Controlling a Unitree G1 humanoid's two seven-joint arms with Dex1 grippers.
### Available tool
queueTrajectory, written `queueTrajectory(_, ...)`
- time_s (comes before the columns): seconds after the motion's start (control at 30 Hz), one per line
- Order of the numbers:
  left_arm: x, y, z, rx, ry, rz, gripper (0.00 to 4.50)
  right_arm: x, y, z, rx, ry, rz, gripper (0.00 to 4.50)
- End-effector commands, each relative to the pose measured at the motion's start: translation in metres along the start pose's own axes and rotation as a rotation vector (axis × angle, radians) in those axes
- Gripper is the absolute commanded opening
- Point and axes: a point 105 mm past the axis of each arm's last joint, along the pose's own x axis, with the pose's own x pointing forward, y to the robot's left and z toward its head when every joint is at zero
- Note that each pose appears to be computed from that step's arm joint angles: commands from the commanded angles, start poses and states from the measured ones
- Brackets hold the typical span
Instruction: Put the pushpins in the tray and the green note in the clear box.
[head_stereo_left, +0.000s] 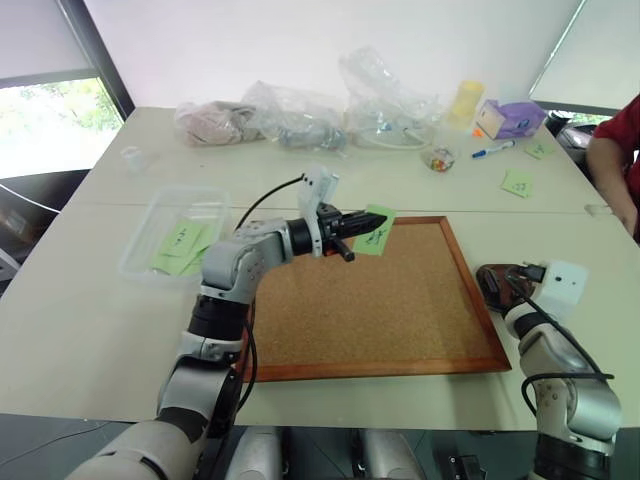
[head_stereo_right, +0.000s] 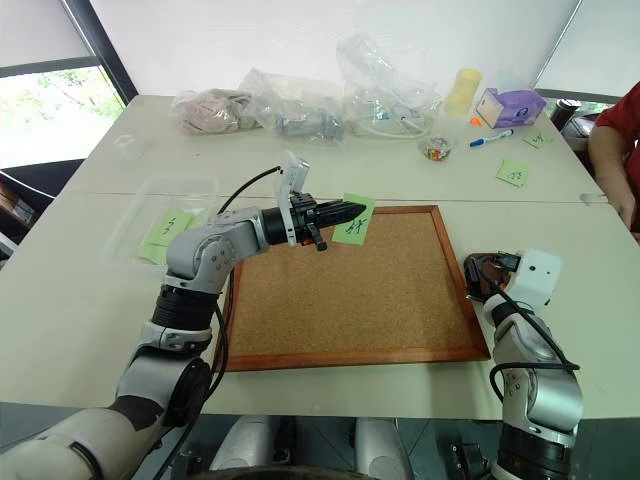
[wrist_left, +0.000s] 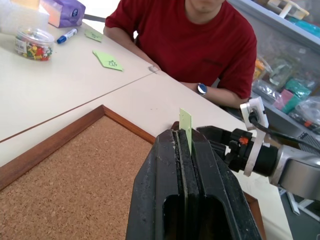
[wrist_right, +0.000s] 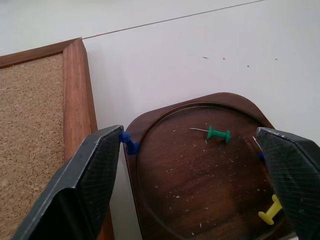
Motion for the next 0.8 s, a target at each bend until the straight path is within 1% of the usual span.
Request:
queueTrajectory(0.03,0.000,-0.004,0.013,0.035,-0.041,-0.022,0.00,-0.008,-0.001,0.024,0.041,-0.110,0.006,4.47)
queueTrajectory(0.17,-0.004,0.000,0.018,0.047,-0.052,-0.005,0.00,-0.012,0.000,0.033,0.154,-0.143,0.017,4.47)
queueTrajectory(0.2,-0.005,0.001,0.018,0.050,-0.053,0.001,0.00,-0.013,0.001,0.035,0.223,-0.150,0.029,4.47)
queueTrajectory(0.27,-0.007,0.003,0.019,0.054,-0.052,0.009,0.00,-0.015,0.000,0.037,0.297,-0.156,0.036,4.47)
queueTrajectory(0.4,-0.013,0.008,0.024,0.073,-0.058,0.033,0.00,-0.018,-0.004,0.040,0.258,-0.157,0.031,4.47)
queueTrajectory(0.47,-0.021,0.013,0.032,0.099,-0.065,0.065,0.00,-0.021,0.002,0.046,0.181,-0.174,0.067,4.47)
queueTrajectory(0.5,-0.026,0.015,0.037,0.121,-0.065,0.080,0.00,-0.023,0.010,0.050,0.127,-0.184,0.108,4.47)
queueTrajectory(0.57,-0.040,0.021,0.051,0.176,-0.064,0.119,0.00,-0.031,0.046,0.062,0.016,-0.211,0.283,4.47)
queueTrajectory(0.6,-0.050,0.026,0.060,0.208,-0.064,0.157,0.00,-0.038,0.071,0.067,-0.033,-0.221,0.406,4.47)
queueTrajectory(0.63,-0.065,0.036,0.072,0.236,-0.065,0.224,0.00,-0.049,0.102,0.072,-0.080,-0.228,0.567,4.47)
queueTrajectory(0.7,-0.095,0.053,0.090,0.291,-0.041,0.363,0.00,-0.070,0.146,0.074,-0.123,-0.229,0.807,4.47)
queueTrajectory(0.8,-0.140,0.078,0.099,0.369,0.078,0.578,0.00,-0.087,0.180,0.068,-0.167,-0.199,1.004,4.47)
